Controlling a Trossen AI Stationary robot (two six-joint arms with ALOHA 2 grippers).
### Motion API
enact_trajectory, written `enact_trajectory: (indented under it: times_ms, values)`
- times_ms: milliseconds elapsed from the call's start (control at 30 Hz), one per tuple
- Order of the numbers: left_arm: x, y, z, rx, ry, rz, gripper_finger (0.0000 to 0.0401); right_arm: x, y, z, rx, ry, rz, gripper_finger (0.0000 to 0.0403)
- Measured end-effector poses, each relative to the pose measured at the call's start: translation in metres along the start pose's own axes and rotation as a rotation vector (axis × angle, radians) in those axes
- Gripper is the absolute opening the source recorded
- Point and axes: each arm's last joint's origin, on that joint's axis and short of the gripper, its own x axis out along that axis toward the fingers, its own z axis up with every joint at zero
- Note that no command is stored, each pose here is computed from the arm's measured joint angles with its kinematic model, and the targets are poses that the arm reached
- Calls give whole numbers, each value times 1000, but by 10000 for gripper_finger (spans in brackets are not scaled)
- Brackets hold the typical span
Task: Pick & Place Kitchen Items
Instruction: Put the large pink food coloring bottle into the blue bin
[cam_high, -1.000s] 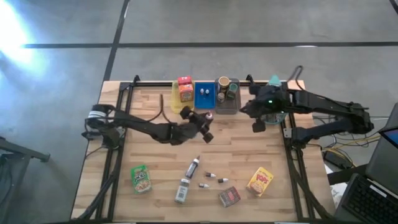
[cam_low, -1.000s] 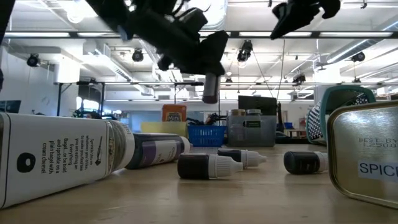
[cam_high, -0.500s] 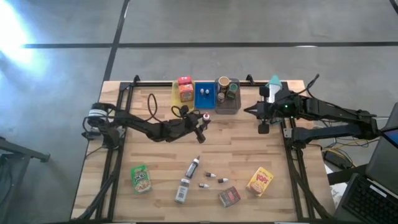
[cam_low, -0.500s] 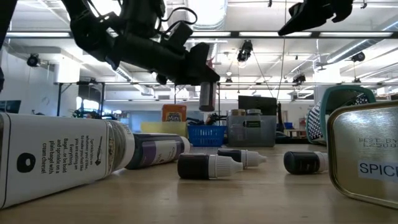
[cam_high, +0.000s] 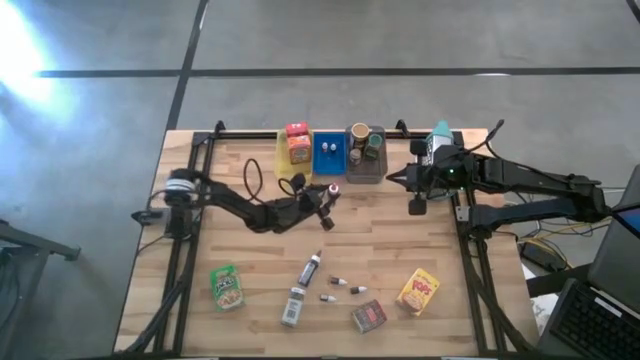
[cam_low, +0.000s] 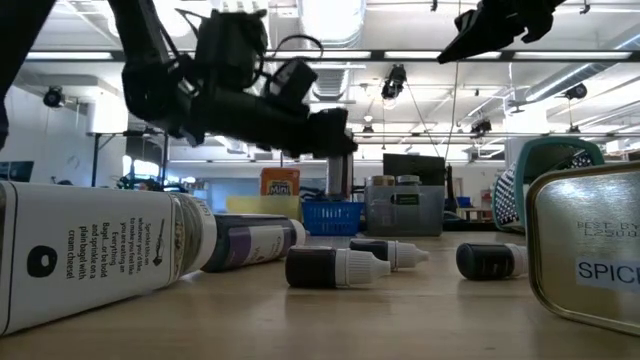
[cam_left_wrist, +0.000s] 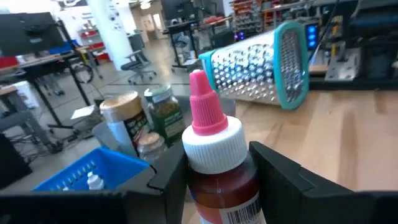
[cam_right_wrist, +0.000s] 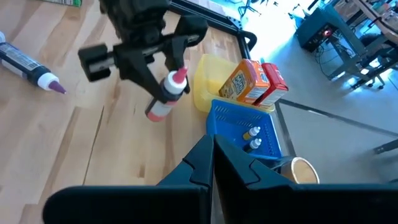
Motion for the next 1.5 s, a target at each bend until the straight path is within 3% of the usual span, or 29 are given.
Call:
enact_trajectory:
  times_ms: [367,1033,1233,1500]
  values:
    - [6,-11,-46,36,-51,49,159,0,-1,3,12,-36,-15,8]
    - [8,-13,-65,52,-22,55,165,3,-2,5,2,-42,-20,8]
    - [8,-12,-65,60,-17,54,186,5,-1,5,4,-35,-16,8]
    - [10,-13,-64,83,-17,54,248,6,-1,5,4,-32,-14,8]
